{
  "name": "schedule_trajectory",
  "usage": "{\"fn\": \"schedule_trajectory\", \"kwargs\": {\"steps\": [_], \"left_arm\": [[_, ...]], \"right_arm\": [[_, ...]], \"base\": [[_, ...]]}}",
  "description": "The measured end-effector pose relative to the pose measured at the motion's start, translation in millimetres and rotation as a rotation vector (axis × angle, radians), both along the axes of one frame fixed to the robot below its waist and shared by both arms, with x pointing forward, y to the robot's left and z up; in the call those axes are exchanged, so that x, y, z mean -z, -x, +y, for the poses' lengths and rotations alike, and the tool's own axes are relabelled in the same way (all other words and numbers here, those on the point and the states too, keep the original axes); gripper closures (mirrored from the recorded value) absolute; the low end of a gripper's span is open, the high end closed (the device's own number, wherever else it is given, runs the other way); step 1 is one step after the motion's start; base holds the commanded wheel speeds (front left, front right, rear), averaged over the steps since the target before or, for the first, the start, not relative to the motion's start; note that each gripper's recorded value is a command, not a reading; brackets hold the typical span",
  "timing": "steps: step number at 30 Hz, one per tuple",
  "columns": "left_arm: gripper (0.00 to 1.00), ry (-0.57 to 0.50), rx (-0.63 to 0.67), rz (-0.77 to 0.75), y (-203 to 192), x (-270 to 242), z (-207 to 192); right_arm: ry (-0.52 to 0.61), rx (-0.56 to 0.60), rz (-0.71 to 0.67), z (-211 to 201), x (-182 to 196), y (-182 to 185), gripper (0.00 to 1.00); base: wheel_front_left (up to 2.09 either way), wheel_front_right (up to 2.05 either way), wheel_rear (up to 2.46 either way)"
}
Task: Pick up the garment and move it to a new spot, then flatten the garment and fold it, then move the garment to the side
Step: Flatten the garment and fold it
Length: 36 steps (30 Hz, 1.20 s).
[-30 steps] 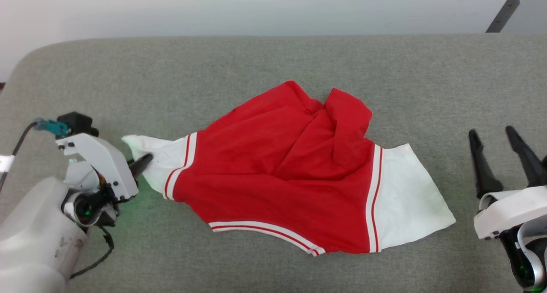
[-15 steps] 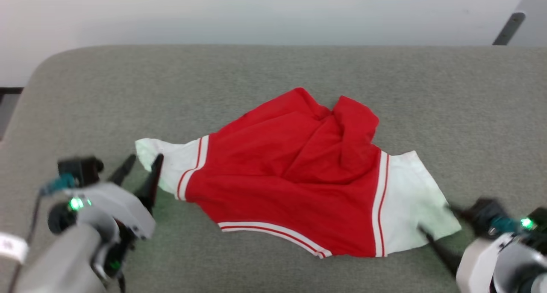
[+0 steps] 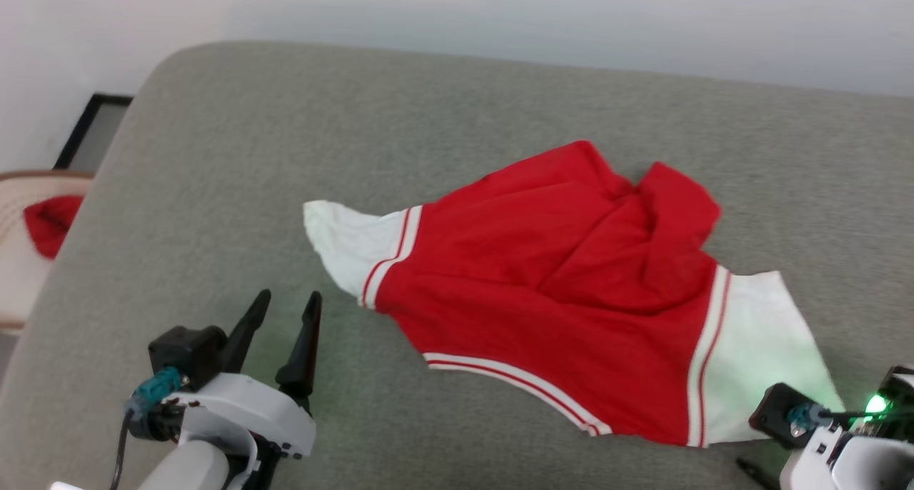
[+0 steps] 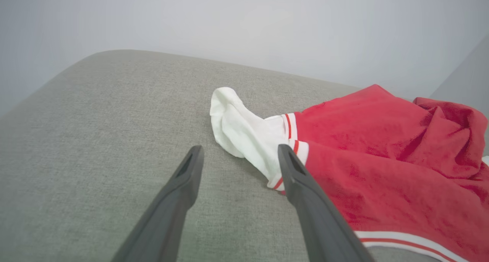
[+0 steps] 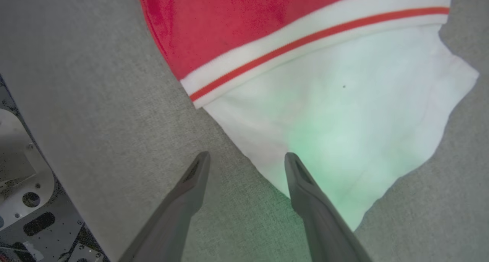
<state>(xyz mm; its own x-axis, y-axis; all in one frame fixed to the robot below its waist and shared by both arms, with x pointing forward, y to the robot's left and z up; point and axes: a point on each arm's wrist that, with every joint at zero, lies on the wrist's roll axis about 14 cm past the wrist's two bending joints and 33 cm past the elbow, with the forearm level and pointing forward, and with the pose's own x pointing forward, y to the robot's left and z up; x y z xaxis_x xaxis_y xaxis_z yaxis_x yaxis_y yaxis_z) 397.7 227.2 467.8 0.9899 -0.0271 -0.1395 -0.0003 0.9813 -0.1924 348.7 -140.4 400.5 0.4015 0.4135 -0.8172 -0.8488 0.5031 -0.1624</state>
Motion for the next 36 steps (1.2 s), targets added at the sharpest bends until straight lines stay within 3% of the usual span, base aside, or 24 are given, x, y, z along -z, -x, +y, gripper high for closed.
{"fn": "schedule_trajectory", "kwargs": {"steps": [4, 5, 6, 7, 14, 18, 23, 29, 36], "left_arm": [[0.0, -0.006, -0.024, -0.001, 3, 2, 9], [0.0, -0.011, -0.021, 0.004, 4, 4, 10], [0.0, -0.018, -0.019, 0.008, 4, 6, 12], [0.0, -0.025, -0.015, 0.011, 3, 7, 13], [0.0, -0.195, 0.113, 0.051, -22, -1, 23], [0.0, -0.198, 0.202, 0.232, -34, 14, 20], [0.0, -0.075, 0.3, 0.558, -35, 41, 4], [0.0, 0.047, 0.359, 0.809, -40, 51, -8], [0.0, 0.22, 0.398, 0.838, -62, 49, -36]], "right_arm": [[0.014, -0.029, 0.005, 3, 11, -14, 0.0], [0.017, -0.037, 0.012, 5, 15, -16, 0.54], [0.016, -0.039, 0.014, 5, 17, -19, 0.87], [0.01, -0.036, 0.023, 7, 20, -21, 1.0], [-0.022, -0.026, 0.014, 14, 25, -33, 1.0], [-0.038, -0.009, -0.003, 13, 22, -37, 1.0], [-0.047, 0.014, -0.016, 9, 20, -42, 1.0], [-0.052, 0.018, -0.01, 8, 23, -45, 1.0], [-0.058, 0.024, 0.0, 8, 27, -47, 1.0]], "base": [[0.0, 0.0, 0.0], [0.0, 0.0, 0.0], [0.0, 0.0, 0.0], [0.0, 0.0, 0.0], [0.0, 0.0, 0.0], [0.0, 0.0, 0.0], [0.0, 0.0, 0.0], [0.0, 0.0, 0.0], [0.0, 0.0, 0.0]]}}
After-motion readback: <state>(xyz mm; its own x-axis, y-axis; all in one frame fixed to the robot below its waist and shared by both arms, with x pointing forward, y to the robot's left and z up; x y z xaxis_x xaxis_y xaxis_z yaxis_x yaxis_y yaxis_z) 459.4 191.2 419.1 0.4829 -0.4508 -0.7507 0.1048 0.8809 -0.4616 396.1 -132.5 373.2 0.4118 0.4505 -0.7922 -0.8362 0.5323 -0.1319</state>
